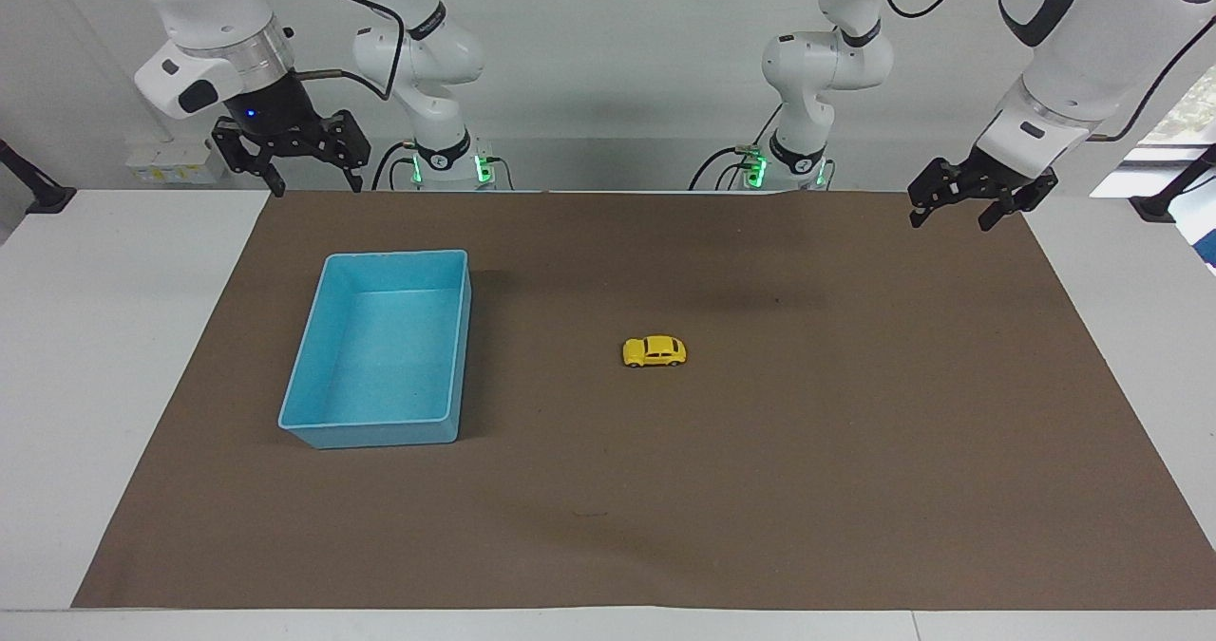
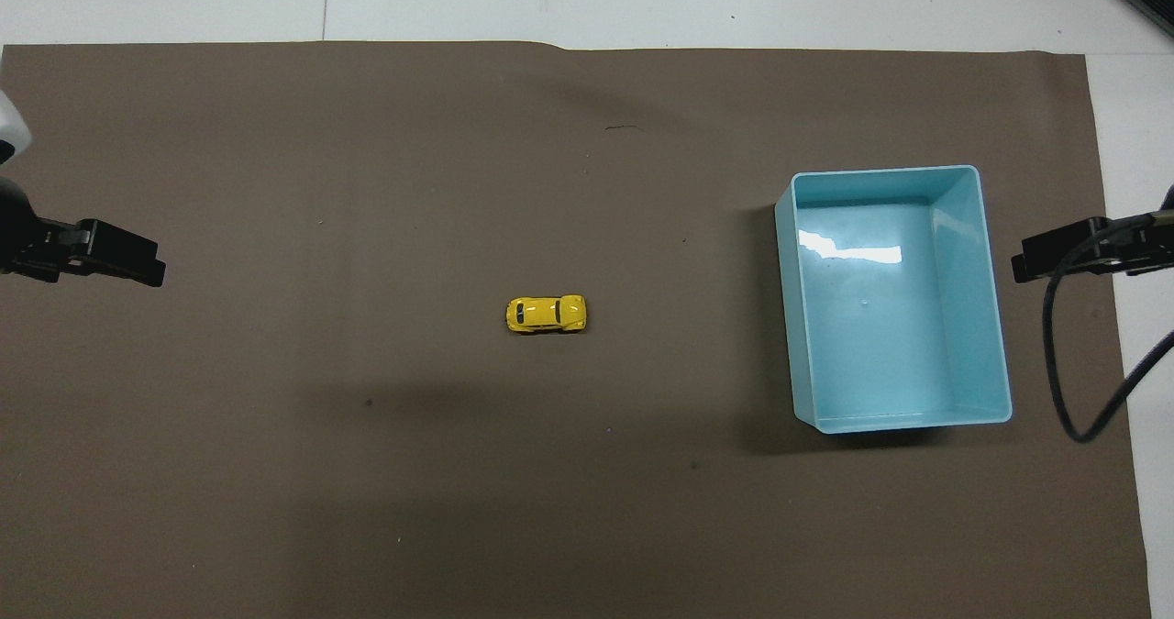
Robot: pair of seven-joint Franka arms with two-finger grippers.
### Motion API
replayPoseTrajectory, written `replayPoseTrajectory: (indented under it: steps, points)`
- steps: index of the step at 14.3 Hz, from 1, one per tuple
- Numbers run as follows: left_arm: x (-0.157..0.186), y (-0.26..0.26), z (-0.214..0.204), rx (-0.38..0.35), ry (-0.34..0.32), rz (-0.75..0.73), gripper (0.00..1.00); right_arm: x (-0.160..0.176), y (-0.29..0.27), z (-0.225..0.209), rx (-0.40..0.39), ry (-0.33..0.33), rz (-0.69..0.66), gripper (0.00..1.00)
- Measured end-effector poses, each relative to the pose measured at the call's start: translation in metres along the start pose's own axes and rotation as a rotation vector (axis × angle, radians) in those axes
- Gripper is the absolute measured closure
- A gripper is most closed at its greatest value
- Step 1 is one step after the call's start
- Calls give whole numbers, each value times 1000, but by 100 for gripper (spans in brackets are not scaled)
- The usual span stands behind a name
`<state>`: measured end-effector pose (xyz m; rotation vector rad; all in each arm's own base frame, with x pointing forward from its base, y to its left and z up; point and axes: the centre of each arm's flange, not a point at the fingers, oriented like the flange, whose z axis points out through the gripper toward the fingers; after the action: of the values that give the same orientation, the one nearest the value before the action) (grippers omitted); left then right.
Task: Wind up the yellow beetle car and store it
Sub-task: 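Reach the left gripper over the yellow beetle car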
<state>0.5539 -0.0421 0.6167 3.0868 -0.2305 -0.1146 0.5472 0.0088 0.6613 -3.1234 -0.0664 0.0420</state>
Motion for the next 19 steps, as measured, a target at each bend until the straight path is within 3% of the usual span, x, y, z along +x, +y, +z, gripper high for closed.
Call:
replayPoseTrajectory:
  steps: [5, 13, 19]
  points:
    - [1, 24, 1, 3, -2, 358, 0, 0, 0, 0, 0, 0, 0, 0]
    - [4, 20, 5, 7, 6, 1001, 0, 0, 0, 0, 0, 0, 0, 0]
    - [21, 49, 47, -19, 73, 1253, 0, 0, 0, 0, 0, 0, 0, 0]
